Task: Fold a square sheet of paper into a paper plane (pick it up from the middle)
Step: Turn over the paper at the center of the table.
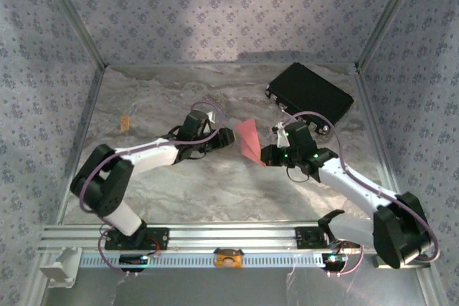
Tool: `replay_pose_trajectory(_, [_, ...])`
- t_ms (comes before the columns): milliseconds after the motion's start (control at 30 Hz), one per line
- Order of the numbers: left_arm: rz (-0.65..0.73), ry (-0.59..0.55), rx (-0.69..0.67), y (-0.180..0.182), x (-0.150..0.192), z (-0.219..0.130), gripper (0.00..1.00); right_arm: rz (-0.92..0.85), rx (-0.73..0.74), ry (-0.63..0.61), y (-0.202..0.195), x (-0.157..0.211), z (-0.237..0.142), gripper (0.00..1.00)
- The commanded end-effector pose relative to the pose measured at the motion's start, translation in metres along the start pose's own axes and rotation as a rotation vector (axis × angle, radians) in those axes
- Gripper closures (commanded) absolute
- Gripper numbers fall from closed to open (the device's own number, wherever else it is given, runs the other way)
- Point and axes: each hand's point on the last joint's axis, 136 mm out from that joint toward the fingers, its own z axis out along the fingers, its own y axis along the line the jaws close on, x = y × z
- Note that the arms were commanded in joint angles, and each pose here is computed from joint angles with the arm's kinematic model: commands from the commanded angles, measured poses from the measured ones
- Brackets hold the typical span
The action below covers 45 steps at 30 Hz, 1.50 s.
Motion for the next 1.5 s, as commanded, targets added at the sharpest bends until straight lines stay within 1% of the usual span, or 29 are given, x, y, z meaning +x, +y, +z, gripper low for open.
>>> replay_pose_trajectory(0, [0.03,-0.125,-0.057,0.009,-0.015,-0.02,0.35,-0.127,0.323,0.006,-0.036,0.004,-0.026,0.98])
replay_pose_trajectory(100, [0.027,-0.194,-0.087,0.014,-0.022,-0.04,0.31,-0.273,0.467,-0.023,-0.034,-0.004,-0.04,0.98])
replay_pose_trajectory(167, [0.022,-0.228,-0.105,0.019,-0.023,-0.051,0.29,-0.344,0.589,-0.038,-0.037,-0.009,-0.05,0.99])
replay_pose_trajectory(333, [-0.004,-0.266,-0.163,0.033,-0.026,-0.073,0.28,-0.496,0.864,-0.122,-0.032,-0.023,-0.069,1.0])
replay_pose_trajectory(400, [-0.03,-0.288,-0.208,0.043,-0.027,-0.082,0.28,-0.569,0.911,-0.127,-0.025,-0.022,-0.068,0.99])
replay_pose_trajectory(467, [-0.099,-0.322,-0.31,0.065,-0.028,-0.099,0.26,-0.623,0.933,-0.101,-0.019,-0.014,-0.062,1.0])
replay_pose_trajectory(500, [-0.109,-0.334,-0.319,0.07,-0.029,-0.104,0.26,-0.638,0.932,-0.083,-0.017,-0.009,-0.058,1.0])
replay_pose_trajectory(567, [-0.139,-0.362,-0.316,0.077,-0.03,-0.115,0.25,-0.669,0.902,-0.013,-0.013,0.004,-0.041,1.0])
replay_pose_trajectory(700, [-0.17,-0.408,-0.33,0.087,-0.032,-0.134,0.23,-0.713,0.884,0.079,-0.005,0.019,-0.012,0.98])
replay_pose_trajectory(833, [-0.17,-0.418,-0.341,0.091,-0.032,-0.146,0.23,-0.79,0.83,0.196,0.008,0.042,0.023,0.96])
replay_pose_trajectory(967, [-0.173,-0.424,-0.342,0.093,-0.031,-0.152,0.23,-0.792,0.728,0.318,0.022,0.069,0.056,0.94])
replay_pose_trajectory(1100, [-0.178,-0.414,-0.344,0.097,-0.028,-0.154,0.23,-0.753,0.594,0.389,0.037,0.087,0.076,0.88])
replay_pose_trajectory(1200, [-0.175,-0.398,-0.328,0.096,-0.025,-0.151,0.23,-0.679,0.459,0.405,0.053,0.093,0.081,0.79])
replay_pose_trajectory(1267, [-0.173,-0.382,-0.307,0.094,-0.024,-0.147,0.23,-0.597,0.342,0.409,0.064,0.093,0.082,0.69])
replay_pose_trajectory(1333, [-0.171,-0.366,-0.292,0.092,-0.023,-0.142,0.23,-0.538,0.228,0.373,0.075,0.086,0.079,0.65])
replay_pose_trajectory(1433, [-0.164,-0.335,-0.264,0.086,-0.023,-0.135,0.23,-0.486,0.112,0.297,0.079,0.071,0.067,0.63])
replay_pose_trajectory(1467, [-0.159,-0.324,-0.25,0.083,-0.023,-0.132,0.23,-0.444,0.07,0.278,0.077,0.066,0.065,0.63])
